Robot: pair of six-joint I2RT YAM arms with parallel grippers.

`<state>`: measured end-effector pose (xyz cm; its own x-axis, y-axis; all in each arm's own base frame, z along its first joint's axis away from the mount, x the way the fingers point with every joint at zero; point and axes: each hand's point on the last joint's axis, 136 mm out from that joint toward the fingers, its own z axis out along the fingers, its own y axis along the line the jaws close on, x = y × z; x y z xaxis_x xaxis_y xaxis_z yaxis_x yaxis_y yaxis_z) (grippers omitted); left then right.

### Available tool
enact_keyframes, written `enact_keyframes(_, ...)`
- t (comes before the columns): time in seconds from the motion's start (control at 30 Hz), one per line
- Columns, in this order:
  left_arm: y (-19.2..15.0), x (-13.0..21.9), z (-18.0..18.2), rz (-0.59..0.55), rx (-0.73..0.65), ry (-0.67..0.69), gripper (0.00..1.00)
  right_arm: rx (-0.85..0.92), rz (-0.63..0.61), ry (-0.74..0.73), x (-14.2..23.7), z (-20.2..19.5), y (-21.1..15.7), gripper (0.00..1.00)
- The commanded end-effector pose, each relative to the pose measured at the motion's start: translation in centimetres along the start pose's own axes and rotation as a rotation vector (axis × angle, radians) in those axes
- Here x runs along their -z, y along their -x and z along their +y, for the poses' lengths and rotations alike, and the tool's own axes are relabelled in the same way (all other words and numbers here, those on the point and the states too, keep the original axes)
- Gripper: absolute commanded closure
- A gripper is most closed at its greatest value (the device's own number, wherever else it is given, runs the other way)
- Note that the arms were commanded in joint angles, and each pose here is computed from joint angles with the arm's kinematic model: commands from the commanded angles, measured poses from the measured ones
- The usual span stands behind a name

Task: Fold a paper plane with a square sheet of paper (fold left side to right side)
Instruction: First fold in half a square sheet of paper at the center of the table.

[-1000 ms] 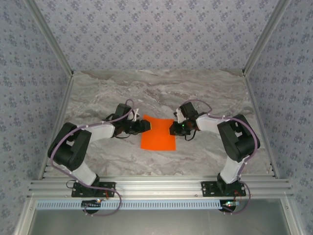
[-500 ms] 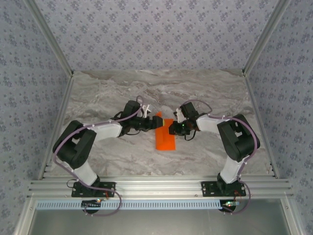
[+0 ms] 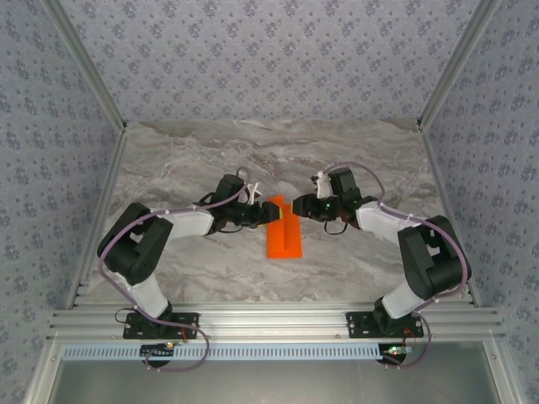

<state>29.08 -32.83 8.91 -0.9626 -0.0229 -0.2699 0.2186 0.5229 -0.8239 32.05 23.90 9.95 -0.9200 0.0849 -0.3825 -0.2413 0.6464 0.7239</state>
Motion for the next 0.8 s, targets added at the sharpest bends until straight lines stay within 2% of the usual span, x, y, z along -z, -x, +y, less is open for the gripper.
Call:
enact_keyframes(0.0,0.9,-0.3,-1.0,-0.019,-0.036,-0.016,0.51,-0.063,0.024,0.115,-0.8,1.6,-0.2,0.57)
enact_keyframes(0.27,0.8,-0.4,-0.8,-0.016,-0.035,-0.004,0.57,-0.093,0.075,0.133,-2.7,1.9,-1.1,0.6)
enact_keyframes(0.37,0.9,-0.4,-0.9,-0.018,-0.037,-0.006,0.58,-0.102,0.091,0.121,-3.1,1.5,-1.4,0.69)
enact_keyframes(0.47,0.9,-0.2,-1.1,-0.022,-0.041,-0.007,0.59,-0.11,0.104,0.106,-3.3,1.0,-1.7,0.86)
enact_keyframes(0.57,1.0,0.0,-1.3,-0.029,-0.049,-0.006,0.59,-0.103,0.106,0.081,-3.4,0.5,-1.6,0.97)
enact_keyframes(0.7,0.9,0.6,-1.1,-0.036,-0.057,0.026,0.57,-0.073,0.111,0.013,-3.3,-0.5,-1.5,1.0)
enact_keyframes(0.77,0.7,1.0,-0.4,-0.036,-0.057,0.072,0.52,-0.057,0.113,-0.04,-3.0,-1.3,-1.5,1.0)
